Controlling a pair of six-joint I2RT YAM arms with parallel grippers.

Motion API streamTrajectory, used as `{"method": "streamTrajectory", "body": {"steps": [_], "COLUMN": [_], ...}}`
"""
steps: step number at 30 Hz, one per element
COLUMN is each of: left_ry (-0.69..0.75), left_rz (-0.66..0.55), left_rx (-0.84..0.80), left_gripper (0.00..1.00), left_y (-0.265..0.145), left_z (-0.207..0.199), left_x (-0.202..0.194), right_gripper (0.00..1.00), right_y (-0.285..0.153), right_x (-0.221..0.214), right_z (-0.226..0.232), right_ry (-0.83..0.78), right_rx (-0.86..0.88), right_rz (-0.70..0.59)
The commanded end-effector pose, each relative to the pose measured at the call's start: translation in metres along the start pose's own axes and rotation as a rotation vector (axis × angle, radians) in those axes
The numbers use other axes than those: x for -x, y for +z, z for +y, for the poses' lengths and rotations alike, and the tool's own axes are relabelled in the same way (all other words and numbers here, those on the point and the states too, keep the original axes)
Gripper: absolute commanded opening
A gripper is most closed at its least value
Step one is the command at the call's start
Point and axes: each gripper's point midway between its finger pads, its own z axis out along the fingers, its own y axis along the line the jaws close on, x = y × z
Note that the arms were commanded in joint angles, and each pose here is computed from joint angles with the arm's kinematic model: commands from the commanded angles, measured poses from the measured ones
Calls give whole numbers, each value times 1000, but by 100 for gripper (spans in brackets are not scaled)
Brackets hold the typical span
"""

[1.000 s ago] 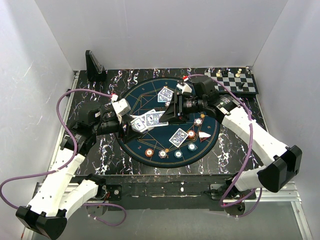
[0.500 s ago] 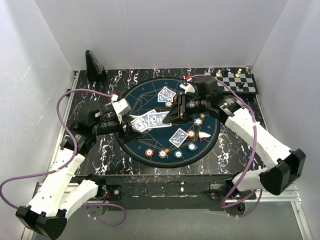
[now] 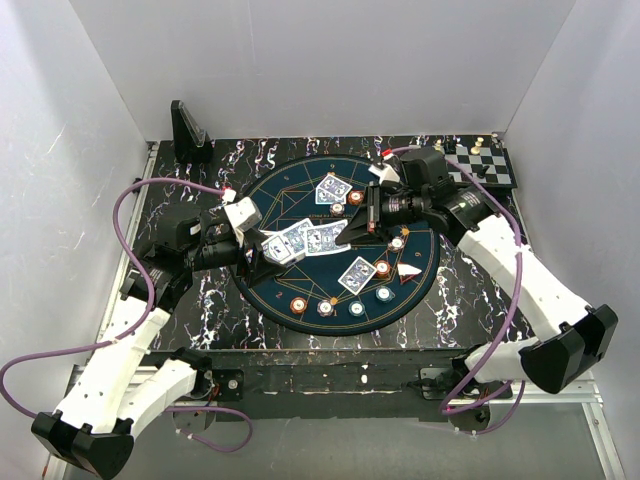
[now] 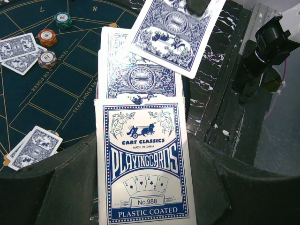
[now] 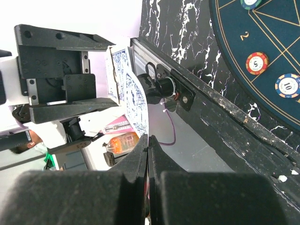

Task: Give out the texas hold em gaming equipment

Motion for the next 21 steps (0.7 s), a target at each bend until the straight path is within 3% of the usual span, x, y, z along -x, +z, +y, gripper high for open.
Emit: {"method": "streamTrajectory", "body": {"steps": [1, 12, 16, 21], "left_ry": [53, 54, 53, 62], "left_rz": [-54, -53, -54, -61], "left_rx": [14, 21, 23, 27], "left_gripper": [0, 0, 0, 0], "left_y": [-7, -7, -7, -8], "left_z": [-2, 0, 0, 1], "left_x": [20, 20, 21, 25], "right_gripper": [1, 1, 1, 1], "right_y": [-32, -63, -56, -17], "right_x": [-1, -6, -1, 9], "right_z": [26, 14, -30, -113], "right_ry": [-77, -80, -29, 44], "right_rx": [58, 55, -13, -172], "right_rz": [-44, -71, -76, -37]}}
